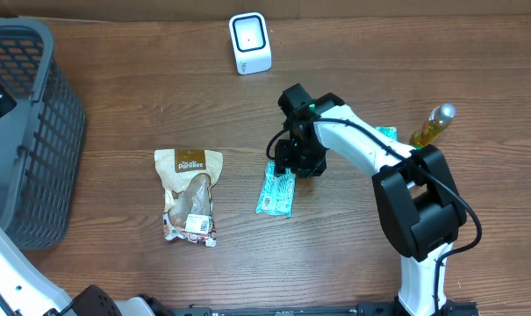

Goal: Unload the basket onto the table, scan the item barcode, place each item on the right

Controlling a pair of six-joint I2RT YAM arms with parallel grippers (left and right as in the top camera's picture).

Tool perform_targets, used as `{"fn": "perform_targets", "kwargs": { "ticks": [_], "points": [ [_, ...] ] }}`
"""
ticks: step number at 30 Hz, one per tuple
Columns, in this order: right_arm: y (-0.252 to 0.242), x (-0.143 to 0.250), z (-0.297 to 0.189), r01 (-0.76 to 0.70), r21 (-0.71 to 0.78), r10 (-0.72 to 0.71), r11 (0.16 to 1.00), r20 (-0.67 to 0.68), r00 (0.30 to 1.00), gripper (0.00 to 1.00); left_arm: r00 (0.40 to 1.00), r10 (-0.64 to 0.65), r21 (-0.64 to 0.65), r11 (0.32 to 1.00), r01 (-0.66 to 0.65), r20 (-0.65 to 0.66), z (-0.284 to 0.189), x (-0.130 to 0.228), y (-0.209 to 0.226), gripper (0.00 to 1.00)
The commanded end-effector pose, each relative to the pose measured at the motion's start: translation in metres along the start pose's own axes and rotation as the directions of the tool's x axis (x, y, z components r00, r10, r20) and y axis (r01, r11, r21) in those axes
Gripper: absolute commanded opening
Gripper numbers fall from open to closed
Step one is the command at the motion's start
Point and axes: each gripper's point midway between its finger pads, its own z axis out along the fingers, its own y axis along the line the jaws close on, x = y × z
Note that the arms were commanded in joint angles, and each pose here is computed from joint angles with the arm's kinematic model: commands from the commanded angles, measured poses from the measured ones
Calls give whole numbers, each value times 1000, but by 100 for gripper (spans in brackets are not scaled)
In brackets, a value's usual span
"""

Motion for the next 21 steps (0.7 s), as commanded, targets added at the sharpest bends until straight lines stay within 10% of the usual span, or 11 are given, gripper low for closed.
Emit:
{"fn": "perform_targets", "kwargs": {
  "ticks": [1, 21],
  "points": [
    [12, 1, -17, 63, -96, -62, 993, 12, 998, 57, 1000, -6, 12, 1000, 6, -8, 3, 1, -2, 100],
    [10, -5, -17, 92, -82, -89, 992, 41, 995, 52, 1000, -6, 12, 1000, 6, -8, 3, 1, -2, 100]
  ]
}}
